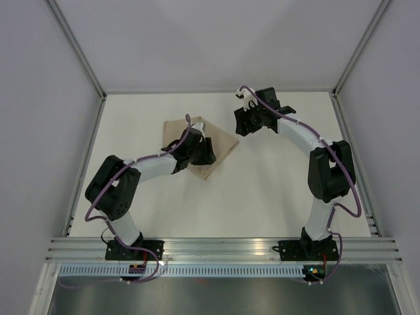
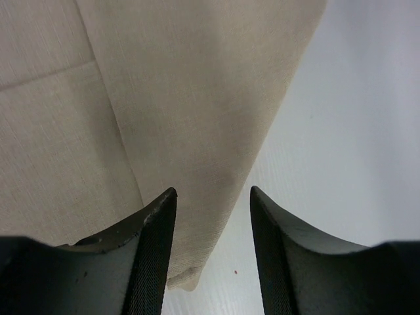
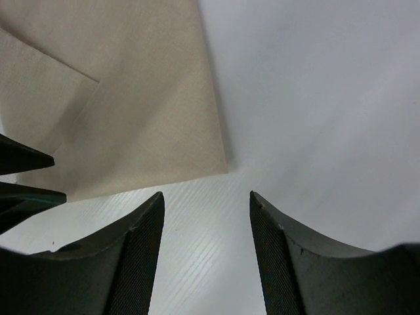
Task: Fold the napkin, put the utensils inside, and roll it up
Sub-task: Fold the napkin, then roll the napkin with the utensil
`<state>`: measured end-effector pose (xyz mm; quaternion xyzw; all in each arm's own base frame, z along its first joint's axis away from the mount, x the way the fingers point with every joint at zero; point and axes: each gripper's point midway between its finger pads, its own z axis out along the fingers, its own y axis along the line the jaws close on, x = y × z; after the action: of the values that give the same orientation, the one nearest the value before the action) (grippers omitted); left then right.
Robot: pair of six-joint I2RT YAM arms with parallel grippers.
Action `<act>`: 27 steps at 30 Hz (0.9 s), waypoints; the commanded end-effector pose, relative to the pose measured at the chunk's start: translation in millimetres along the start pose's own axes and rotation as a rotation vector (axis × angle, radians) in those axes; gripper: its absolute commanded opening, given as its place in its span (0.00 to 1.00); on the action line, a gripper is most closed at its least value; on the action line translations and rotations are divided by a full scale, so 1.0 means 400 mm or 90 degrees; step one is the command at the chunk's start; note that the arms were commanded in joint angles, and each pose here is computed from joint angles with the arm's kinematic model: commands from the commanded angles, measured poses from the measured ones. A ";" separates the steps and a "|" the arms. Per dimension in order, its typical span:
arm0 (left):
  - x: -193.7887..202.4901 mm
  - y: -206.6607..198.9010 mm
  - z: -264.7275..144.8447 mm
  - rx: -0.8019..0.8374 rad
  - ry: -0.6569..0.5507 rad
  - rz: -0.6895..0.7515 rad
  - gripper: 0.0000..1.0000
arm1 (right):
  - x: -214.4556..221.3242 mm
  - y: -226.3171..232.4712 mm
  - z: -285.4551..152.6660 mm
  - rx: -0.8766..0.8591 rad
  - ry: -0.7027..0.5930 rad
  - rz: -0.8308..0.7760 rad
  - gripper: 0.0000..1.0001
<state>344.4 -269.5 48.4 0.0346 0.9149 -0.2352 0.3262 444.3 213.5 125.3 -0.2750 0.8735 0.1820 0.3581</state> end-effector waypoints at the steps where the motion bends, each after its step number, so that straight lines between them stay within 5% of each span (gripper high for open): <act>1: -0.152 -0.065 -0.064 0.000 -0.103 0.095 0.55 | -0.030 -0.046 -0.016 0.012 0.000 0.022 0.61; 12: -0.147 -0.148 0.002 -0.216 -0.099 0.388 0.59 | -0.029 -0.186 -0.047 0.046 0.007 0.119 0.60; 20: -0.148 -0.163 -0.027 -0.409 -0.160 0.459 0.64 | 0.011 -0.267 -0.070 0.059 0.015 0.164 0.60; 27: -0.114 -0.169 -0.010 -0.450 -0.130 0.507 0.68 | 0.058 -0.287 -0.075 0.060 0.032 0.184 0.59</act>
<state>362.4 -329.9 94.7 0.2350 0.8357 0.1750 0.4646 494.2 100.6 126.2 -0.1459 0.9122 0.1718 0.3422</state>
